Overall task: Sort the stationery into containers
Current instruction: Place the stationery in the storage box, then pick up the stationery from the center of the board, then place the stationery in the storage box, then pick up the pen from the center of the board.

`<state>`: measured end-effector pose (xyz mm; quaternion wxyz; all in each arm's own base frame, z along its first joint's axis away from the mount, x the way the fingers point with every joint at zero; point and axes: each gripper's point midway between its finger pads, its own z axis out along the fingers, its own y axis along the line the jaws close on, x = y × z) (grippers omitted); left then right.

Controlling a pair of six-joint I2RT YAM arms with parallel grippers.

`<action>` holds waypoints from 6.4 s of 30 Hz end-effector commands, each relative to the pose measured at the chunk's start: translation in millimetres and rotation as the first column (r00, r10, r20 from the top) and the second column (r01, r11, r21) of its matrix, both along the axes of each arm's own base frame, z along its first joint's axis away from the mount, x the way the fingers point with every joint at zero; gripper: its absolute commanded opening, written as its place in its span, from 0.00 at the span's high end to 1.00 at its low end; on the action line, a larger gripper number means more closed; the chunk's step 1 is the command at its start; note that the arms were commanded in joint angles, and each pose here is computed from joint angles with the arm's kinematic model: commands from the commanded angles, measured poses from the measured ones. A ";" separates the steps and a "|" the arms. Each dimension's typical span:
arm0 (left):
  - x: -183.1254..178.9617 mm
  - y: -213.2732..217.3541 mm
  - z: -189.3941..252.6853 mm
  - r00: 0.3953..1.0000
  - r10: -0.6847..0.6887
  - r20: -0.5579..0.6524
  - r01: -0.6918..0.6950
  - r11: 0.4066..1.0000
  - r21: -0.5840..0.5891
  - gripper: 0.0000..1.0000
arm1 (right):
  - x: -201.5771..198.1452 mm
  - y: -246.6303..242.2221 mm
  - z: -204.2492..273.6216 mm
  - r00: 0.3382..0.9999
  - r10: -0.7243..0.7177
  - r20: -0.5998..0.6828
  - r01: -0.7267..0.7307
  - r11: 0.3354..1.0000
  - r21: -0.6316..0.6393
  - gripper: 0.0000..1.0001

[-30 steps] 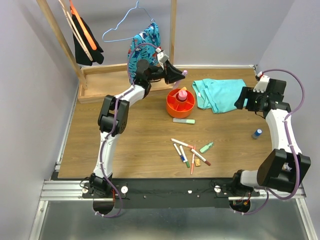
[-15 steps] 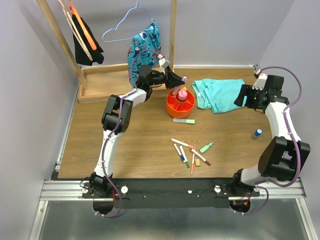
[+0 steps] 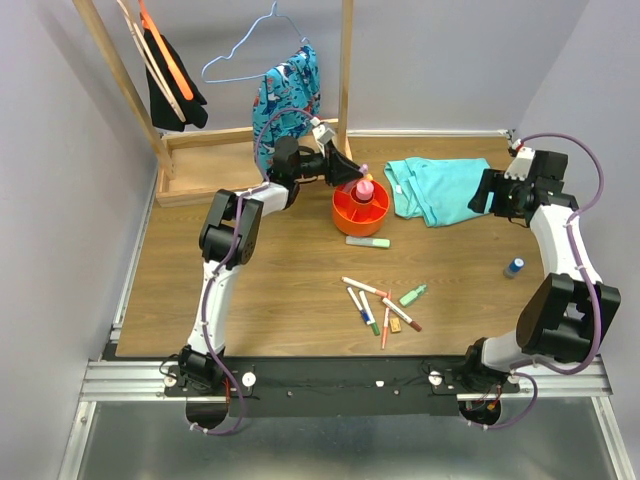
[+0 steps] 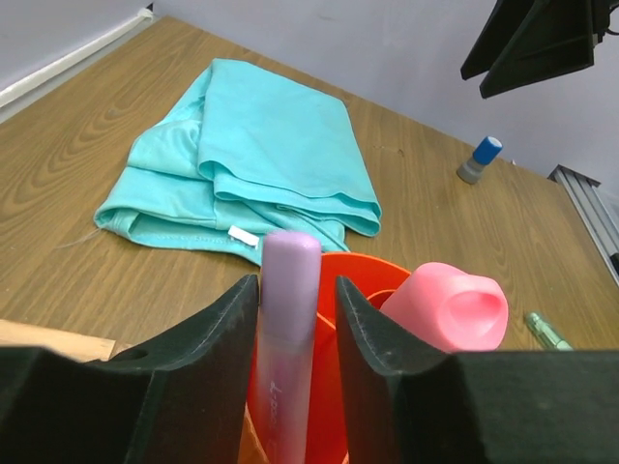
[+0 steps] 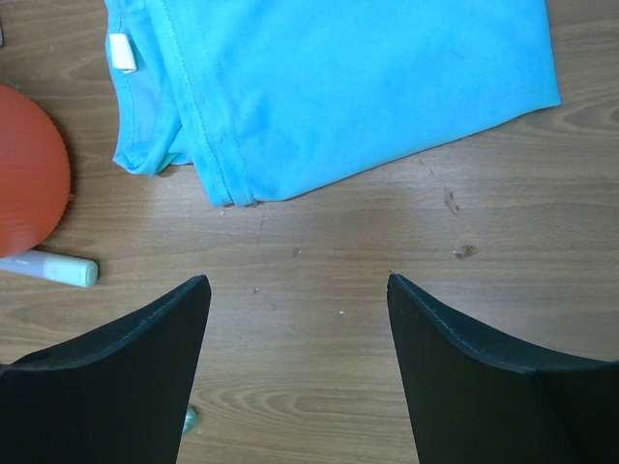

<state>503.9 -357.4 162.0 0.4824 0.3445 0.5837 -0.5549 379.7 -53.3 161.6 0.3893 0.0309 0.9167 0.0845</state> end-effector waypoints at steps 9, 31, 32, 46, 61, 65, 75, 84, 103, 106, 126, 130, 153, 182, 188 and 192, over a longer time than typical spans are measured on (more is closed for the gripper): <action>-22.3 12.9 113.0 0.978 0.017 0.208 -0.008 0.999 -0.047 0.46 | -10.2 15.9 20.7 0.996 0.032 0.083 -0.035 0.999 0.031 0.18; -191.6 -57.9 -7.0 0.759 -0.588 0.280 0.198 0.617 0.762 0.34 | -20.9 19.2 52.0 0.982 -0.029 0.184 0.020 0.999 0.048 0.17; -189.3 -60.5 -15.5 0.761 -0.588 0.274 0.191 0.606 0.772 0.34 | -21.1 19.2 52.6 0.982 -0.027 0.186 0.018 0.999 0.048 0.17; -155.5 -75.2 -91.7 0.813 -0.535 0.230 0.069 0.480 0.875 0.35 | -21.9 25.7 39.1 0.978 0.047 0.204 -0.054 0.998 0.028 0.17; -148.6 -70.4 -133.6 0.821 -0.540 0.185 0.069 0.415 0.907 0.37 | -29.8 25.6 23.8 0.985 0.035 0.170 -0.041 0.999 0.032 0.17; -150.3 -69.9 -137.2 0.819 -0.546 0.174 0.080 0.409 0.909 0.41 | -29.5 25.2 20.6 0.986 0.034 0.162 -0.040 0.999 0.033 0.17; -183.7 -60.6 -136.6 0.823 -0.567 0.028 0.227 0.374 0.899 0.65 | -28.2 24.0 20.8 0.987 0.048 0.153 -0.052 0.998 0.019 0.18; -220.0 -106.1 -47.6 0.794 -0.598 0.109 0.306 0.549 0.778 0.72 | -30.0 19.2 24.4 0.990 0.039 0.136 -0.039 0.999 -0.005 0.18; -95.7 -37.5 217.7 0.942 -0.107 0.317 0.133 0.989 -0.061 0.76 | -7.6 10.8 43.7 0.985 -0.012 0.174 0.010 1.000 0.012 0.19; -67.9 -22.5 207.8 0.953 -0.045 0.300 0.079 0.992 -0.101 0.76 | -14.5 10.4 36.1 0.989 -0.017 0.149 0.016 1.000 0.005 0.19; -0.9 1.7 107.6 0.987 0.041 0.153 -0.027 0.995 -0.097 0.77 | -25.1 1.6 18.3 0.998 -0.034 0.043 0.035 0.999 -0.035 0.19; 8.8 3.5 89.9 0.987 0.042 0.154 -0.029 0.996 -0.084 0.77 | -26.6 1.3 10.3 0.999 -0.033 0.011 0.034 0.999 -0.033 0.19; -5.9 15.5 11.7 0.998 -0.009 0.060 0.011 0.999 -0.046 0.78 | -6.5 4.1 -3.6 0.998 0.018 -0.058 -0.018 1.000 -0.006 0.21; -139.3 40.3 150.9 0.942 -0.155 0.299 0.147 0.988 0.049 0.45 | -29.4 20.3 11.5 0.997 0.047 0.055 -0.046 0.999 -0.013 0.22; -246.5 45.8 49.3 0.876 -0.418 0.240 0.251 0.821 0.513 0.44 | -49.5 25.7 7.9 0.993 0.093 0.074 -0.089 0.995 -0.050 0.22; -276.3 43.5 8.8 0.851 -0.487 0.194 0.266 0.720 0.641 0.42 | -62.3 30.8 -0.6 0.992 0.106 0.074 -0.103 0.994 -0.047 0.22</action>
